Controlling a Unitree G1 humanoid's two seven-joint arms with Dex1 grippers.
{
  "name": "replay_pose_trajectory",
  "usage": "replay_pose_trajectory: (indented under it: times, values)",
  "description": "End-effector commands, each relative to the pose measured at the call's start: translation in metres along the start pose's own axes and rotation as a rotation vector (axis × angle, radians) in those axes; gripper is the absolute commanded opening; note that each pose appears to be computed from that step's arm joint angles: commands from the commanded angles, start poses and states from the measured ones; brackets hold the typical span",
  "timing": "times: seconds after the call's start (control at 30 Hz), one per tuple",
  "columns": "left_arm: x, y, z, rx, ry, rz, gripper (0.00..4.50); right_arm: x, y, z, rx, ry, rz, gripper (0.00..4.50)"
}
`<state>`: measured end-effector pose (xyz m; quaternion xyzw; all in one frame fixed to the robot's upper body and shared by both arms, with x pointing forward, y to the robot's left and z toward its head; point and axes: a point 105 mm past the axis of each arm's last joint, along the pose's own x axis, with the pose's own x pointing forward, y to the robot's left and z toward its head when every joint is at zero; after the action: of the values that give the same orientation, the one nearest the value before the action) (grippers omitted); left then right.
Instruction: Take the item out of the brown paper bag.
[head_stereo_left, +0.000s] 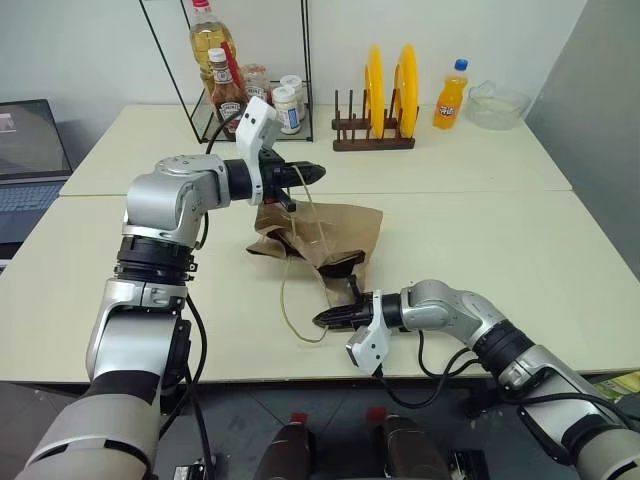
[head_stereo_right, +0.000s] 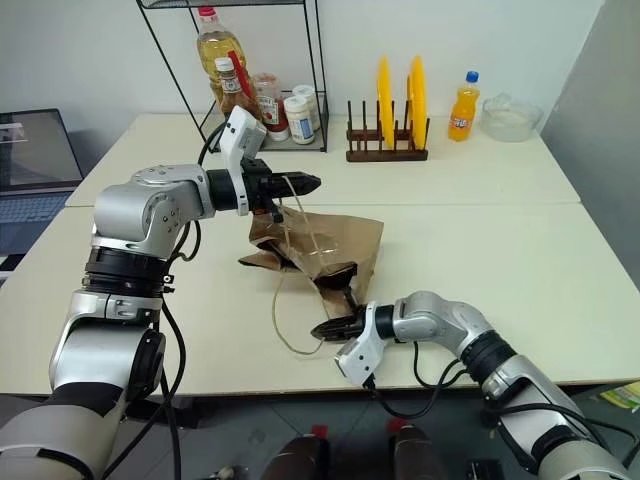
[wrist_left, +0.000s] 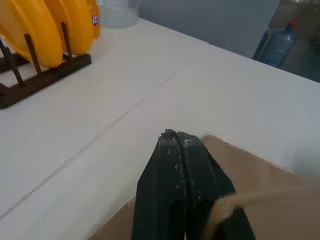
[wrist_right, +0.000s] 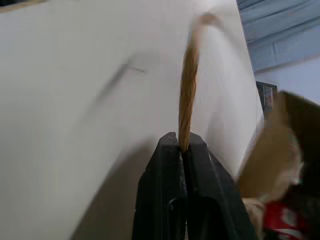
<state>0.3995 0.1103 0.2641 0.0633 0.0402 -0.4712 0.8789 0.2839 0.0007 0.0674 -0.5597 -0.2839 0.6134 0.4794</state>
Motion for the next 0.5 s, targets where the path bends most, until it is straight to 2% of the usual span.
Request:
replay_pose_trajectory:
  times: [0.03,0.27,0.5]
  values:
    - [-0.007,-0.001,0.03,0.102,-0.072,0.007,0.0,-0.001,0.054,-0.006,0.066,0.041,0.203,0.01]
    - [-0.005,-0.003,0.025,0.12,-0.049,-0.009,0.0,-0.004,0.048,-0.007,0.072,0.034,0.2,0.01]
    - [-0.003,-0.002,0.039,0.106,-0.079,-0.008,0.0,-0.009,0.051,-0.006,0.154,0.034,0.22,0.01]
